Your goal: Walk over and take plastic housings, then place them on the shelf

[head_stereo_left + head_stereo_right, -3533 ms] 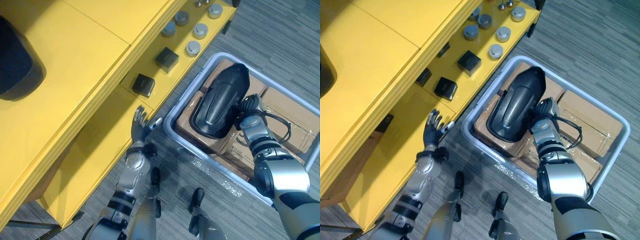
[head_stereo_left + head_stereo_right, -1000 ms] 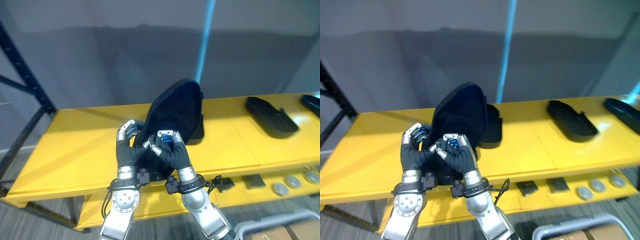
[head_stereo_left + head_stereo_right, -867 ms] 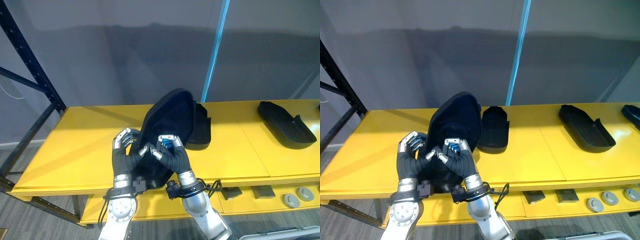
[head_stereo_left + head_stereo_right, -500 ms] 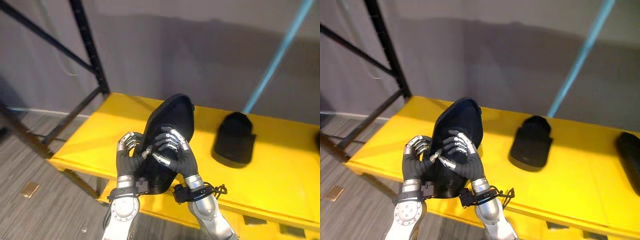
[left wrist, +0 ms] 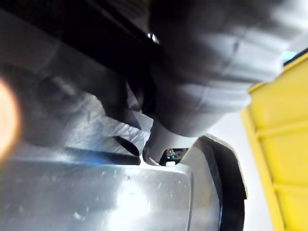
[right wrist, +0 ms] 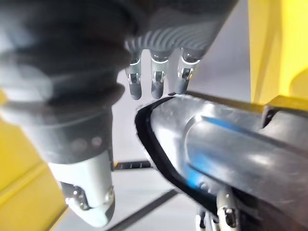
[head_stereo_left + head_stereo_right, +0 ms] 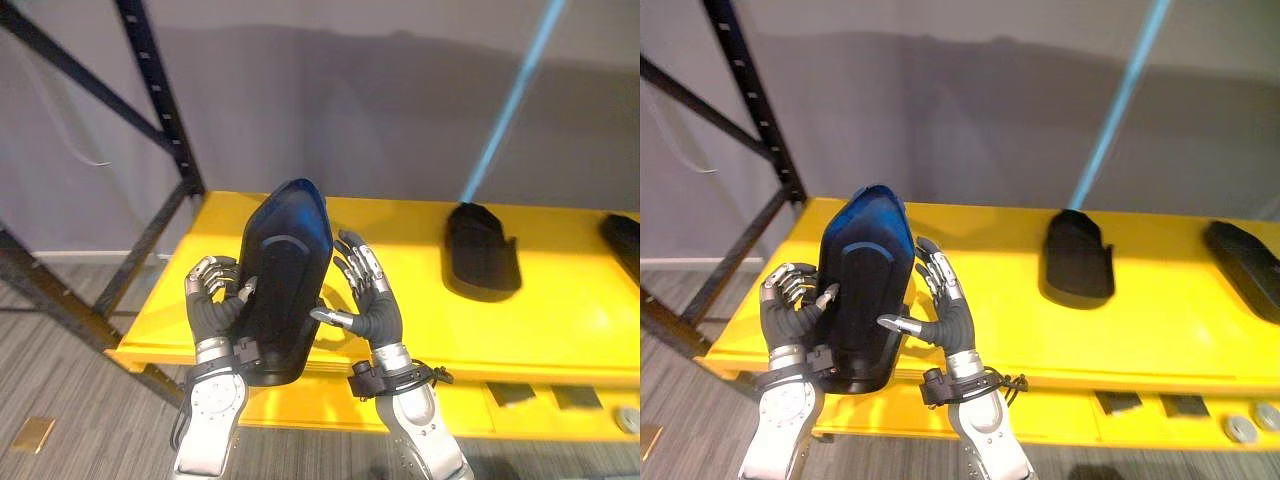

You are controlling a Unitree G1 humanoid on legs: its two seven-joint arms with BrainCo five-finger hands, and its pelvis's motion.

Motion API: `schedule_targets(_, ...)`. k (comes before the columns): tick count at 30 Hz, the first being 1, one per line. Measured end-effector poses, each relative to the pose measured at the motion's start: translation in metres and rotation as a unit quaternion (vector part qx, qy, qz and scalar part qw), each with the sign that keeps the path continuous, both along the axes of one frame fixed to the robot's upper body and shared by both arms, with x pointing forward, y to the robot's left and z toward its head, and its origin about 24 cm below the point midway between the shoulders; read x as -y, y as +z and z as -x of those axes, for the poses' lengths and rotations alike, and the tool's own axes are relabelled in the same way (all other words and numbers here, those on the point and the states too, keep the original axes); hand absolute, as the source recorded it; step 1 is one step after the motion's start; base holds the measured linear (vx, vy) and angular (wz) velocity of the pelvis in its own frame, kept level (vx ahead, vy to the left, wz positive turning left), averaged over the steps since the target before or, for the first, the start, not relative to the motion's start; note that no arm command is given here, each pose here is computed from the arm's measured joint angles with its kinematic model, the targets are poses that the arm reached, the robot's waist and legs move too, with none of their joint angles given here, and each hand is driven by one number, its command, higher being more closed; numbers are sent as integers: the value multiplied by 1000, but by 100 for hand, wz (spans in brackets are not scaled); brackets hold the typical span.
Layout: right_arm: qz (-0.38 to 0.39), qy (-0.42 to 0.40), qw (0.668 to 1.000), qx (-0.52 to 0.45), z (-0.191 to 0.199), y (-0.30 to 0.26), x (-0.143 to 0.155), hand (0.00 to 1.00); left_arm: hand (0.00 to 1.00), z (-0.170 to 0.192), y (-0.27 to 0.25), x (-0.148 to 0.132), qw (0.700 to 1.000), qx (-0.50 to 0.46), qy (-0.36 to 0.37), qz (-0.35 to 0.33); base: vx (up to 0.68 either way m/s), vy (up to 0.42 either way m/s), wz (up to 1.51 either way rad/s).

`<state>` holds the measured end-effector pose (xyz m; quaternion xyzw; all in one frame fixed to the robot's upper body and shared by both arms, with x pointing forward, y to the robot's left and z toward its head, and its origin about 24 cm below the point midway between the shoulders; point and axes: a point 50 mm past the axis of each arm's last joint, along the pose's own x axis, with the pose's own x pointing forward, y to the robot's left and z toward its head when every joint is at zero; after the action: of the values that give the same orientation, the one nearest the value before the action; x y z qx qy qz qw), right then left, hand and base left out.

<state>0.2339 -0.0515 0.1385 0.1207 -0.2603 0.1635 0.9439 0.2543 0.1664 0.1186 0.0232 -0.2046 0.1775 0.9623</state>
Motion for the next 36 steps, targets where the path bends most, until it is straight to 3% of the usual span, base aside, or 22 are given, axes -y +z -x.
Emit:
schedule_targets(3,-14,-31,999,24,5,11,18,0,100,-3,3,0,1000,5,-1,7,53,4,7)
schedule_targets(6,-23,-119,991,49,7,21,60,0,100,-2,6,-22,999,13,46,13,83,-49,-2)
schedule_targets(7,-22,-177,983,51,10,21,86,0,100,1,6,-34,997,14,72,15,86,-67,-12)
schedule_targets(12,52,-421,905,-10,51,-4,195,0,100,12,8,-70,988,20,150,26,63,-60,-17)
schedule_targets(16,118,-502,846,-136,81,-53,234,0,100,15,7,-83,985,24,159,59,-6,-30,-25)
schedule_targets(18,136,-522,799,-265,103,-105,250,0,100,11,7,-84,986,27,144,79,-28,-11,-12)
schedule_targets(21,137,-521,735,-412,138,-163,253,0,100,-1,6,-92,985,26,125,118,-53,-1,-9)
schedule_targets(25,127,-485,684,-530,163,-213,243,0,100,-28,11,-107,983,20,105,149,-49,0,-8)
schedule_targets(27,129,-454,683,-557,164,-225,234,0,100,-41,25,-112,984,30,89,152,-40,-18,-1)
schedule_targets(32,146,-345,728,-574,130,-244,203,0,100,-85,96,-134,988,64,76,117,-101,-24,-5)
schedule_targets(36,158,-292,736,-590,124,-254,184,0,100,-97,135,-148,989,76,85,97,-76,-11,-6)
